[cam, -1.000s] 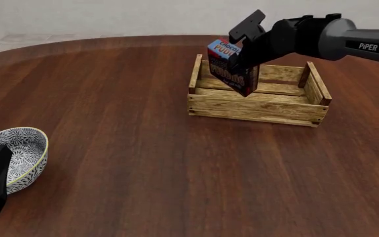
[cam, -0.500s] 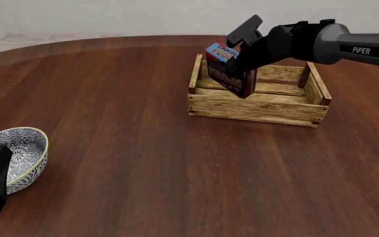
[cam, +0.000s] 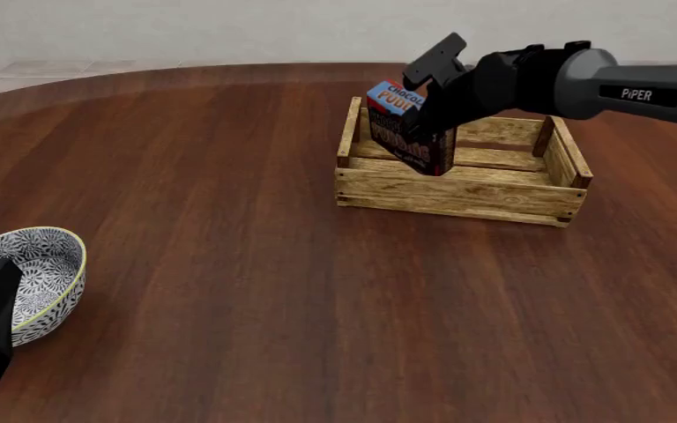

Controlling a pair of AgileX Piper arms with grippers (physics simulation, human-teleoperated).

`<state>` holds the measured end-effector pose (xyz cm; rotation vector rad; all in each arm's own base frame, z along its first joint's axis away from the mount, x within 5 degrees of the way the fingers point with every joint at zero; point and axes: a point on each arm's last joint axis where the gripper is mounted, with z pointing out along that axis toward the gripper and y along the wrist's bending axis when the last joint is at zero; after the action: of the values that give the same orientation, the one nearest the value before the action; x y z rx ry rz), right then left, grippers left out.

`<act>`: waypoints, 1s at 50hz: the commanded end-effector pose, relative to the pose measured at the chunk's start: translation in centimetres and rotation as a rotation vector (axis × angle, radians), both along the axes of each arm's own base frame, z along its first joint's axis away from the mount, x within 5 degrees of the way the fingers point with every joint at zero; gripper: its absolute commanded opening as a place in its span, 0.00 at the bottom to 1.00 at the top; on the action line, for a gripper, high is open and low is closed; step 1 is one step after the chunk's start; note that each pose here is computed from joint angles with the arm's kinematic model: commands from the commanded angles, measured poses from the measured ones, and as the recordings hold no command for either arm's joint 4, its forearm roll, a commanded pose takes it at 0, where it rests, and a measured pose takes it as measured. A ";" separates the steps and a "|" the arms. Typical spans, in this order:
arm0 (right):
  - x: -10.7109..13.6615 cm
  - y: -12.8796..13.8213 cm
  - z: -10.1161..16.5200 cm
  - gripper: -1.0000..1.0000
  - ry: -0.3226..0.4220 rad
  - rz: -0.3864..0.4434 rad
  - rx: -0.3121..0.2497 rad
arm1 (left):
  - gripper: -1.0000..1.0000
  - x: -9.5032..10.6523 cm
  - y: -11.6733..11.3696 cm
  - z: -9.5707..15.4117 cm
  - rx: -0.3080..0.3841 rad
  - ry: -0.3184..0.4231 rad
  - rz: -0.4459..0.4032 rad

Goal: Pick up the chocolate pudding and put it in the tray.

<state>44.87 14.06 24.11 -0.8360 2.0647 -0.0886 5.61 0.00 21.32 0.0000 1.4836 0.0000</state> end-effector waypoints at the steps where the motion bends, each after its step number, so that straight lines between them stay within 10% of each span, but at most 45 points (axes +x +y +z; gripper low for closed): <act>1: 0.2 0.0 -0.4 0.00 0.004 -0.014 0.015 | 1.00 0.0 0.0 0.0 0.000 0.000 0.000; 50: 0.6 -0.3 -2.1 0.00 0.021 -0.037 0.030 | 1.00 0.0 0.0 0.0 0.000 0.000 0.000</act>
<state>45.40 13.77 22.20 -0.8080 2.0896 -0.0805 5.61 0.00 21.32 0.0000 1.4836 0.0000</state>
